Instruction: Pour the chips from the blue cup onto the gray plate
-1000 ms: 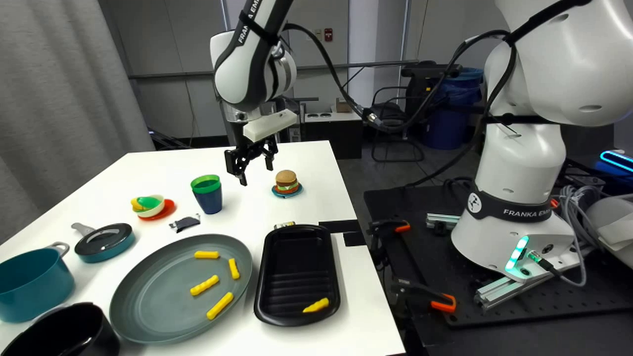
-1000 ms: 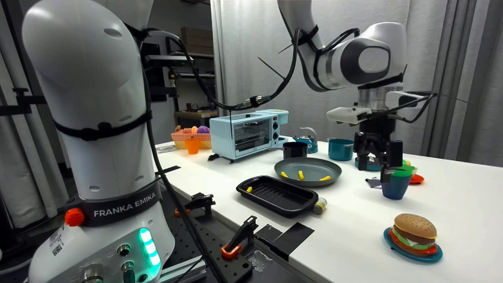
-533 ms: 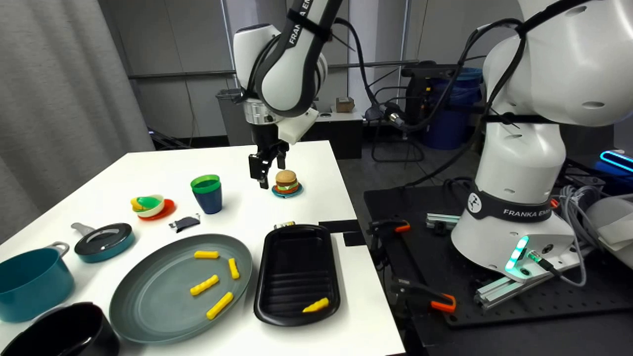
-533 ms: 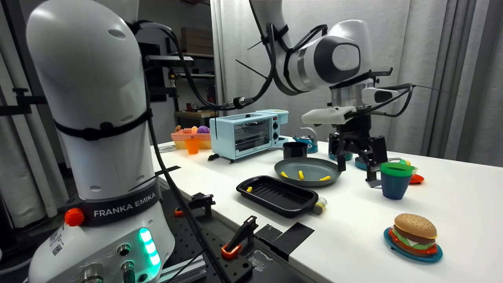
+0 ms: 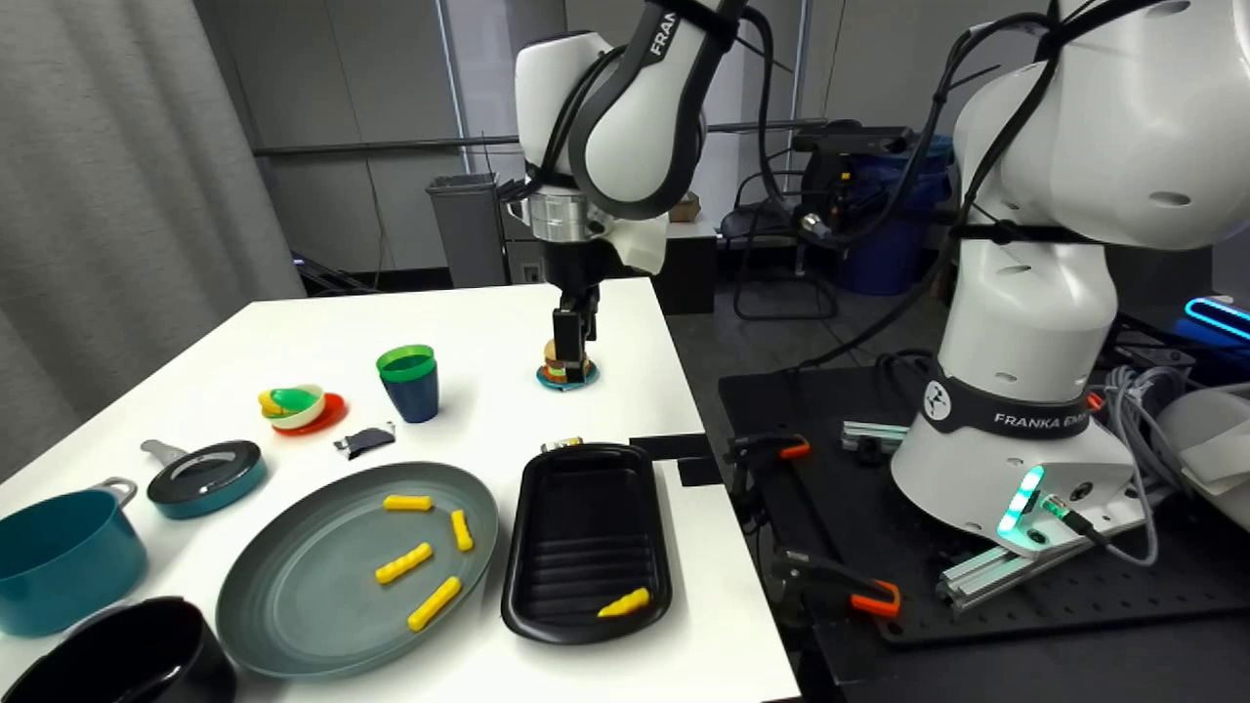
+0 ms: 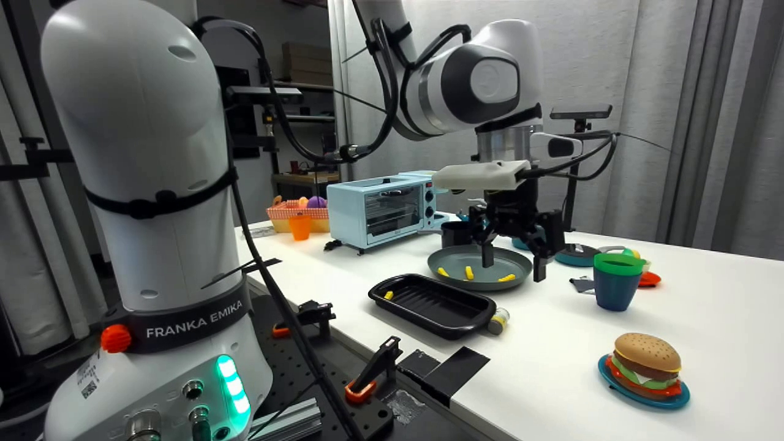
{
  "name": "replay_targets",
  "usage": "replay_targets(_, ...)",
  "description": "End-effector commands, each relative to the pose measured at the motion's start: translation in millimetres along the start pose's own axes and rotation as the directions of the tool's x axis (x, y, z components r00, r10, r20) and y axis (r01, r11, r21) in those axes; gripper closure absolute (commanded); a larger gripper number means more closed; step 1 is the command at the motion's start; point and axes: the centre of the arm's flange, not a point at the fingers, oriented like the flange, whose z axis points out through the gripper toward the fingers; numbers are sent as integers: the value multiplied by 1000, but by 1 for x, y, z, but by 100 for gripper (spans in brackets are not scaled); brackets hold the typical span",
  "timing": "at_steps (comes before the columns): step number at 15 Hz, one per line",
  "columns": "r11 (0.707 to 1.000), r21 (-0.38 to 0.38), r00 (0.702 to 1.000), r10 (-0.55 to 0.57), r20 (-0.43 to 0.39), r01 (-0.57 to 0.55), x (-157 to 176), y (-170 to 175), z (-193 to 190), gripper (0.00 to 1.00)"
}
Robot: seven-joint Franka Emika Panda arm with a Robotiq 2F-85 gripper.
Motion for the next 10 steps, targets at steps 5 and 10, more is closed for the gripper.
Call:
replay_targets(5,975,179,989,-140,45,130,-39,-5,-43,0)
replay_targets(10,976,168,986,-153,73,139,-30,-5,-34,0)
